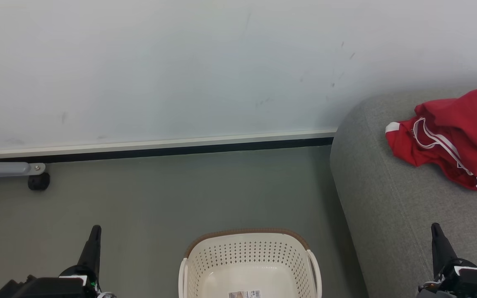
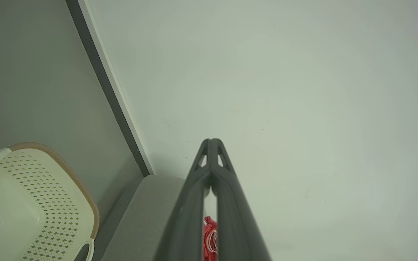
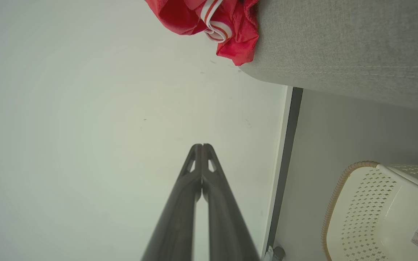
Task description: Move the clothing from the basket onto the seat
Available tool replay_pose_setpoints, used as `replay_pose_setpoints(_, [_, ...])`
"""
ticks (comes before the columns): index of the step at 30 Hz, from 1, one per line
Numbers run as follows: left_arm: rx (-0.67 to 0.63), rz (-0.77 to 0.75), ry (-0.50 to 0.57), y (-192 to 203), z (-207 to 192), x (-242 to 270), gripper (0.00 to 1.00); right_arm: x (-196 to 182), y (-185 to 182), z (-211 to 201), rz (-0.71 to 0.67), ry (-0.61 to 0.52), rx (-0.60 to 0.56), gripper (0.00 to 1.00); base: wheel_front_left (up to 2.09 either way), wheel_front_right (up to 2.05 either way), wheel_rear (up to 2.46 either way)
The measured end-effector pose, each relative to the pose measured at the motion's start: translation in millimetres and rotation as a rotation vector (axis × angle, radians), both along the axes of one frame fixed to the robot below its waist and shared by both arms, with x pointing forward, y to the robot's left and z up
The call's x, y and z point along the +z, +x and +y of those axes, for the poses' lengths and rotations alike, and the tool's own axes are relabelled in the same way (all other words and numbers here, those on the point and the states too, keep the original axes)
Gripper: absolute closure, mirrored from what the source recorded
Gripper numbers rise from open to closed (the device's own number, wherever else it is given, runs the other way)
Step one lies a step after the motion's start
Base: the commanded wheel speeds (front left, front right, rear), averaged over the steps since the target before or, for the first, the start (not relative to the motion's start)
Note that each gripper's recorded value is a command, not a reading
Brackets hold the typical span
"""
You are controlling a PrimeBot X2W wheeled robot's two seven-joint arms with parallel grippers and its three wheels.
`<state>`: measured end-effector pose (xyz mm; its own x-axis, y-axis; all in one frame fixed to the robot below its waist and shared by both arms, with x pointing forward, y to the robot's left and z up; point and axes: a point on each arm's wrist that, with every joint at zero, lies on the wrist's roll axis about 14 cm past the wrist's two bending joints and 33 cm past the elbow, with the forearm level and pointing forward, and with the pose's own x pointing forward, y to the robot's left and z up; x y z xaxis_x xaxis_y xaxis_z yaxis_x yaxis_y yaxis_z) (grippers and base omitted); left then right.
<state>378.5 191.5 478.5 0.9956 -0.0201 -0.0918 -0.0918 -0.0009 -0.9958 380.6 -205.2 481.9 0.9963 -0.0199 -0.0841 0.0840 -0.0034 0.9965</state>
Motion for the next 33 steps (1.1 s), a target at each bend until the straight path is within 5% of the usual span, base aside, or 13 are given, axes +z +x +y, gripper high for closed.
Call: replay_pose_setpoints(33, [0.0,0.0,-0.001,0.0,0.0,-0.1,1.0,0.0,0.0,0.0,0.0,0.0,0.0,1.0,0.0,0.0,0.0])
